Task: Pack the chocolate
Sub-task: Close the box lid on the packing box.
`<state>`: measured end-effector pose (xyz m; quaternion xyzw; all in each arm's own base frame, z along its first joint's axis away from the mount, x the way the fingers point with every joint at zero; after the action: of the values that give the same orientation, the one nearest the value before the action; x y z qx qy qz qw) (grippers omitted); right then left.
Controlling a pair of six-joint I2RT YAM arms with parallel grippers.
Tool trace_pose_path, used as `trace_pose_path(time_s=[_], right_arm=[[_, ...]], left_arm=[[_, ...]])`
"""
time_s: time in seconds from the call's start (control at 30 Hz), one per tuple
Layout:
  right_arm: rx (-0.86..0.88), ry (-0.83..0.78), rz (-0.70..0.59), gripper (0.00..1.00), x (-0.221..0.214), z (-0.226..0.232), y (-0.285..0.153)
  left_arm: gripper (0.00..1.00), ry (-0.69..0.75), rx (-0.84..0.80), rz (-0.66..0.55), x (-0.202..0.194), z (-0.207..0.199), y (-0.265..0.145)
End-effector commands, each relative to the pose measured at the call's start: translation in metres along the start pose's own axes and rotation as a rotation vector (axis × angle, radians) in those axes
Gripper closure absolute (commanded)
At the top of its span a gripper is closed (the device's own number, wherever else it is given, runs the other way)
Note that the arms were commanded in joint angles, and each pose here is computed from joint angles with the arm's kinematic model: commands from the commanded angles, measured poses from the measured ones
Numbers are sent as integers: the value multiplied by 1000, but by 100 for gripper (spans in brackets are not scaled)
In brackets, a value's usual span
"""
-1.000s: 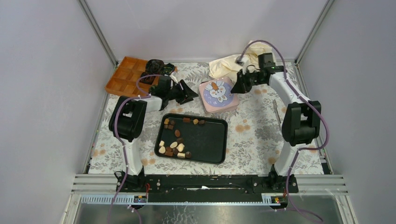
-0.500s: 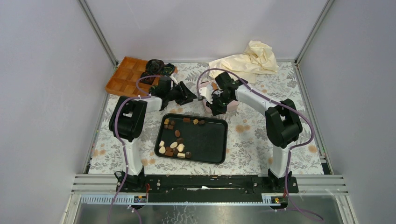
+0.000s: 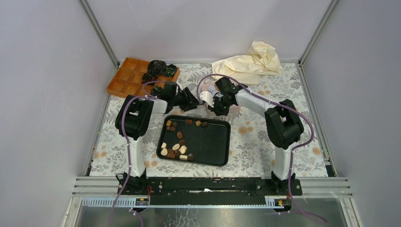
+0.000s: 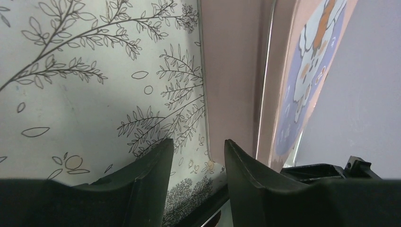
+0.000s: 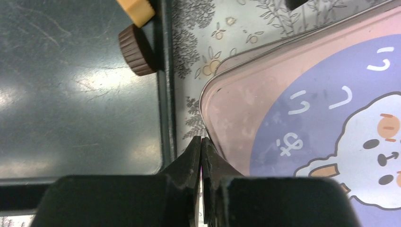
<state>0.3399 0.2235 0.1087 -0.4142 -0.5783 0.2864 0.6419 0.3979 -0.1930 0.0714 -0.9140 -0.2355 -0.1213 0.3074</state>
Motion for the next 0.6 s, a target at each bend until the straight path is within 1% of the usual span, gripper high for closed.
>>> trace_pose_path(time_s=[0.0, 0.13, 0.27, 0.37, 0.43, 0.57], right_arm=[[-119, -1, -70, 94, 23, -19, -3], [-141, 20, -95, 94, 32, -26, -5], [-139, 42, -86, 93, 31, -26, -2], [-117, 52, -74, 92, 31, -25, -4], [-44, 45, -56, 87, 28, -18, -9], [142, 68, -61, 82, 29, -3, -25]], left_arm=[[48, 25, -29, -4, 6, -5, 6], [46, 28, -28, -6, 6, -5, 6], [44, 36, -31, -9, 7, -6, 6], [41, 46, -39, -19, 7, -8, 4], [38, 54, -49, -28, 8, -11, 2], [31, 84, -78, -60, 13, -20, -5]])
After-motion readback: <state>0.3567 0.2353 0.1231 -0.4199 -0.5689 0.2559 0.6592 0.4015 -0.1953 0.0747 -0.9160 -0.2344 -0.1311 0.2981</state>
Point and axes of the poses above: each gripper's point midway between its finger pads, its own y axis out along the fingers, its own z axis along the line the jaws close on, x = y × z, the point moved 7 cm from there along -y, back along the fingers, and after that the axes turned 7 degrees about y, right-handed, at the moved point
